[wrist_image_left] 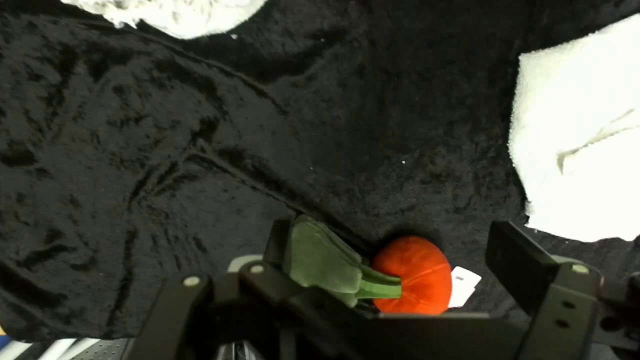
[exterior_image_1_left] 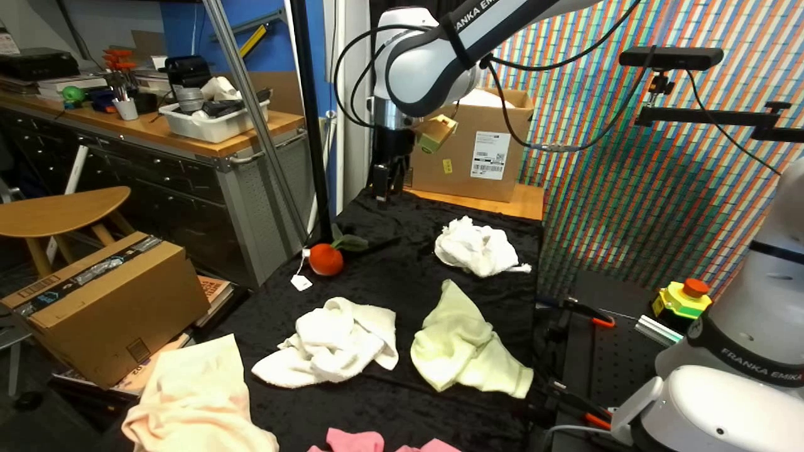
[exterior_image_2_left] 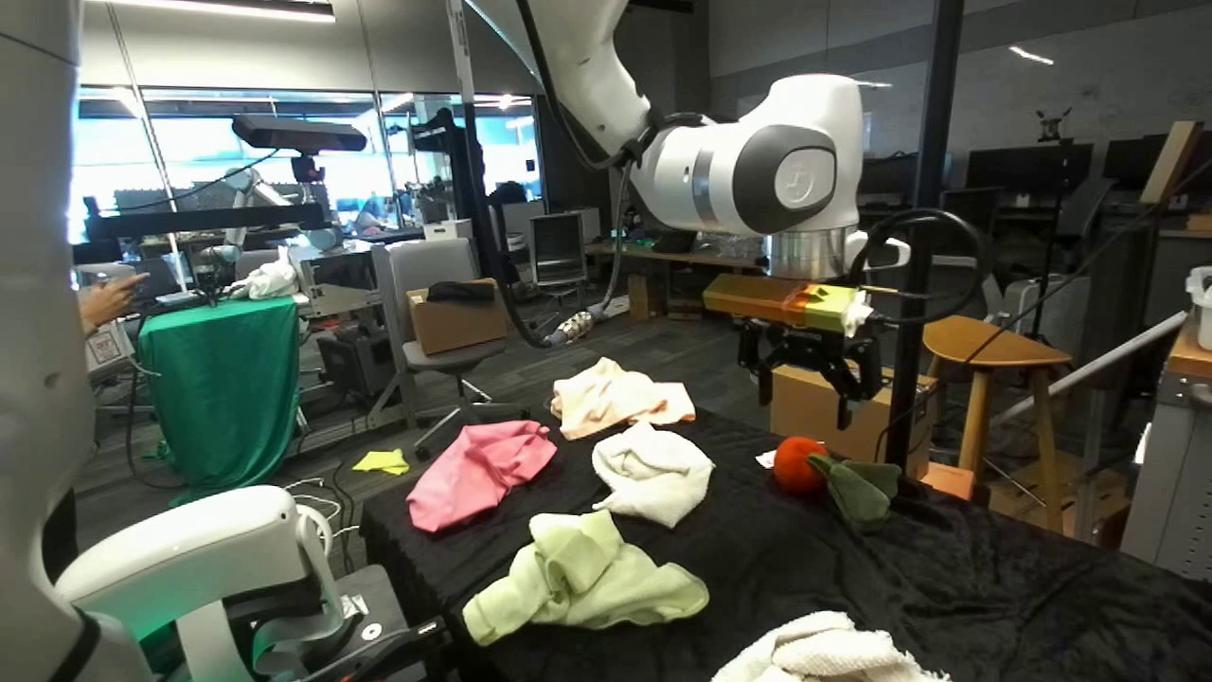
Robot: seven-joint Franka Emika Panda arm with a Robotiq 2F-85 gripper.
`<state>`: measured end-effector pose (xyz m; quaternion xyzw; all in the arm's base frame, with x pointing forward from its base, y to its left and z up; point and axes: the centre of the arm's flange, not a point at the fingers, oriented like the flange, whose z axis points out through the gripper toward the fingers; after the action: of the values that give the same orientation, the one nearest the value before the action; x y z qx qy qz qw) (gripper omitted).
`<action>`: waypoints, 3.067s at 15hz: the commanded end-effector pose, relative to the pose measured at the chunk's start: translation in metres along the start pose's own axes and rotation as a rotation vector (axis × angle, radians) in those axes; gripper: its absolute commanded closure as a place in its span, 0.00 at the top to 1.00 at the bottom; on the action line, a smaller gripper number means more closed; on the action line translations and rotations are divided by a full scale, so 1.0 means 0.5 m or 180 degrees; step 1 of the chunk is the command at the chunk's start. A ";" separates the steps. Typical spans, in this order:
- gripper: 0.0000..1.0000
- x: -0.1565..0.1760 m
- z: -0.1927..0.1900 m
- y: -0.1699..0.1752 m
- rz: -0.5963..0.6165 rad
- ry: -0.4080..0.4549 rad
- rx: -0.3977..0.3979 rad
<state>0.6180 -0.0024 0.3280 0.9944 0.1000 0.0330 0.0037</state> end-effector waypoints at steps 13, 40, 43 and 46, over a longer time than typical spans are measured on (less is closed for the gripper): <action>1.00 0.153 0.183 -0.197 0.0346 0.0178 -0.0178; 1.00 0.270 0.323 -0.160 0.0764 0.0434 -0.0565; 1.00 0.272 0.340 -0.144 0.0824 0.0438 -0.0653; 0.75 0.270 0.351 -0.124 0.0896 0.0412 -0.0688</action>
<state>0.7363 0.0879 0.1639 0.9917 -0.0321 0.0909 0.0852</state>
